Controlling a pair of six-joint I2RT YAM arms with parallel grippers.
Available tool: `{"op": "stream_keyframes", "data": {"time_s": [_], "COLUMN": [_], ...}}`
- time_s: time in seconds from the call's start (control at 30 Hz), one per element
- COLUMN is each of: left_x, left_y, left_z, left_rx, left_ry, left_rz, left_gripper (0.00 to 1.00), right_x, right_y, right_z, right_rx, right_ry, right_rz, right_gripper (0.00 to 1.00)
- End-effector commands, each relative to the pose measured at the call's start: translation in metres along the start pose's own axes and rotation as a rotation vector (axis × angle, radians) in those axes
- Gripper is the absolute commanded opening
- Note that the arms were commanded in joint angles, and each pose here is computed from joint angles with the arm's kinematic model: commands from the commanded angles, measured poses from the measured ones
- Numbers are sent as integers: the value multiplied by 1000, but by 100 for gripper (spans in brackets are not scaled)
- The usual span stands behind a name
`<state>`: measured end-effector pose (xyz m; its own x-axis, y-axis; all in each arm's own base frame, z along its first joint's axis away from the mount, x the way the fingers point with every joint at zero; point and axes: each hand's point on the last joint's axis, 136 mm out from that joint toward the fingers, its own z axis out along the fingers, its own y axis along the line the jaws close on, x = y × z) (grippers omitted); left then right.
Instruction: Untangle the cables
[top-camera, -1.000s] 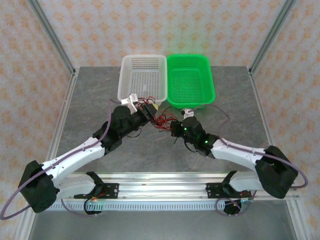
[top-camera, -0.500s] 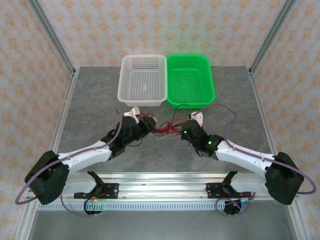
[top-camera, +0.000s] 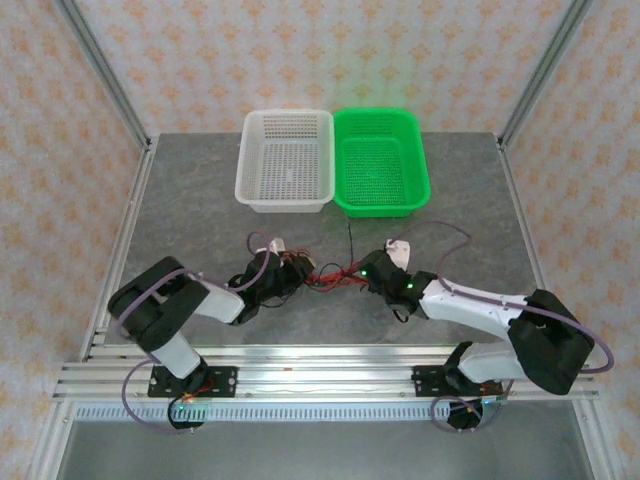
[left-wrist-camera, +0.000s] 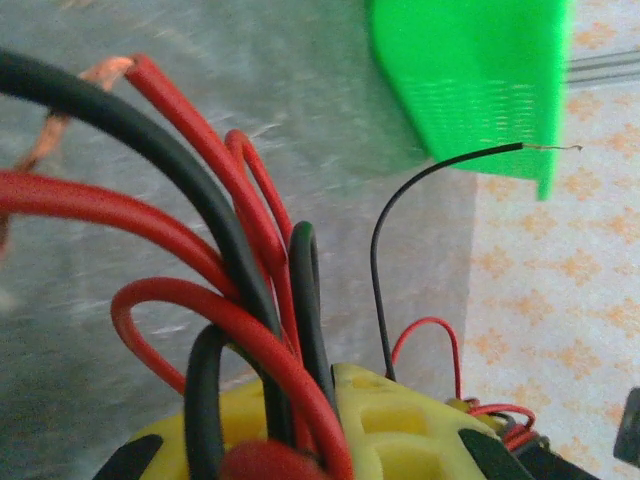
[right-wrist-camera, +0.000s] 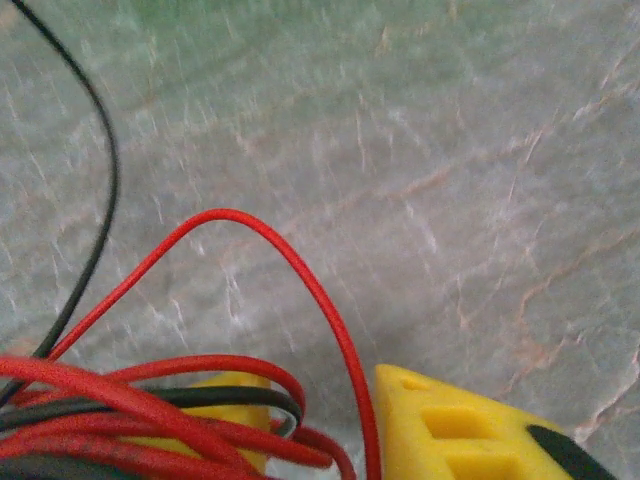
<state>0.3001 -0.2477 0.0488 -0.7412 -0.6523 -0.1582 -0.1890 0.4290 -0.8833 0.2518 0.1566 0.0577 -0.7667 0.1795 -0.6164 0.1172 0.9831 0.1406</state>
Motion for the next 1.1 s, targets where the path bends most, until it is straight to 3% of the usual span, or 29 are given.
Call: {"op": "stream_keyframes", "data": {"time_s": [0.0, 0.2, 0.33, 0.63, 0.87, 0.97, 1.07], "left_x": [-1, 4, 2, -4, -5, -7, -10], "left_y": [8, 6, 2, -10, -16, -21, -26], "left_z": [1, 6, 5, 3, -2, -6, -11], "left_rx": [56, 121, 121, 122, 137, 135, 121], "left_ry": [4, 32, 22, 3, -5, -13, -28], "left_rz": [-64, -116, -109, -92, -94, -80, -56], "left_gripper": [0, 0, 0, 0, 0, 0, 0], "right_x": [13, 23, 26, 24, 3, -2, -7], "right_y": [-17, 14, 28, 21, 27, 27, 22], "right_z": [-4, -21, -27, -3, 28, 38, 42], "right_rx": [18, -199, -307, -230, -146, -110, -64], "right_ry": [73, 204, 242, 187, 79, 44, 17], "right_rz": [48, 235, 398, 409, 336, 299, 256], "right_gripper": [36, 42, 52, 56, 48, 40, 26]}}
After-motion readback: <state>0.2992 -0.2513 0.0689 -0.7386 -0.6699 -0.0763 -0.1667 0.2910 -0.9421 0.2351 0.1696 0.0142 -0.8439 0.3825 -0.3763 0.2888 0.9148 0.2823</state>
